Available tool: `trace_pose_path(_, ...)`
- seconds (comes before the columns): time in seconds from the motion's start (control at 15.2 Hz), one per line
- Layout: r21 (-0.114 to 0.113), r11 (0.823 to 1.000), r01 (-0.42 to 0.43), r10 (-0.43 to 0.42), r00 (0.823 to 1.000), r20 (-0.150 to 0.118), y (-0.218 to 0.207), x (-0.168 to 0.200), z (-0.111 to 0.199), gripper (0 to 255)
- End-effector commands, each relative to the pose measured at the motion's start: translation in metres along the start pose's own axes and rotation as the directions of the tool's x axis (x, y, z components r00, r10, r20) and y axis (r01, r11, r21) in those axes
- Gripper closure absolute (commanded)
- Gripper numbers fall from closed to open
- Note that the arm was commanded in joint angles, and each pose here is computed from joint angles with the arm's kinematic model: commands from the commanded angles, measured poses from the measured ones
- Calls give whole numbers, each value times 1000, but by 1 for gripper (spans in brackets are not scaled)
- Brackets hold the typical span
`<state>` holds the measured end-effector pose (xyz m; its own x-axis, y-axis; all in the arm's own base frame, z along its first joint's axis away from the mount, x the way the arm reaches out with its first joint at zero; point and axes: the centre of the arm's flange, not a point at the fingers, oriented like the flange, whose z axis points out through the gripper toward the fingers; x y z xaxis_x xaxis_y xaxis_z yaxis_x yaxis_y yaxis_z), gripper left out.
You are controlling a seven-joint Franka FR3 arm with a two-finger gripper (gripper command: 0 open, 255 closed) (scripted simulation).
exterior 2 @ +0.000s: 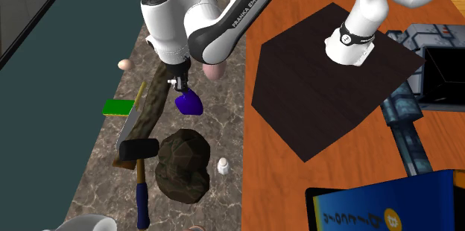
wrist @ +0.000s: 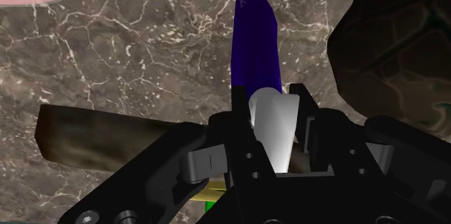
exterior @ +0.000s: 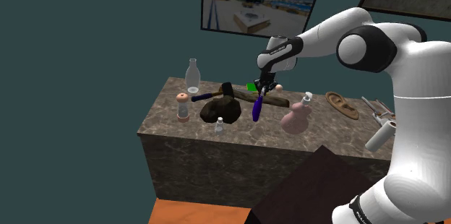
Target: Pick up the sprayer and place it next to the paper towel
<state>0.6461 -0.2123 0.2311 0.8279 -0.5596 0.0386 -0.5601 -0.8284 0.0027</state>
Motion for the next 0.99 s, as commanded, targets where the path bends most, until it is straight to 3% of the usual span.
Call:
trace_pose_path(0.0, 0, 1000, 0, 0, 1000, 0, 0, 0, 0, 255)
trace_pose_path(0.4, 0, 1000, 0, 0, 1000, 0, 0, 0, 0, 255)
trace_pose_path(0.92, 0, 1000, 0, 0, 1000, 0, 0, 2, -42, 255)
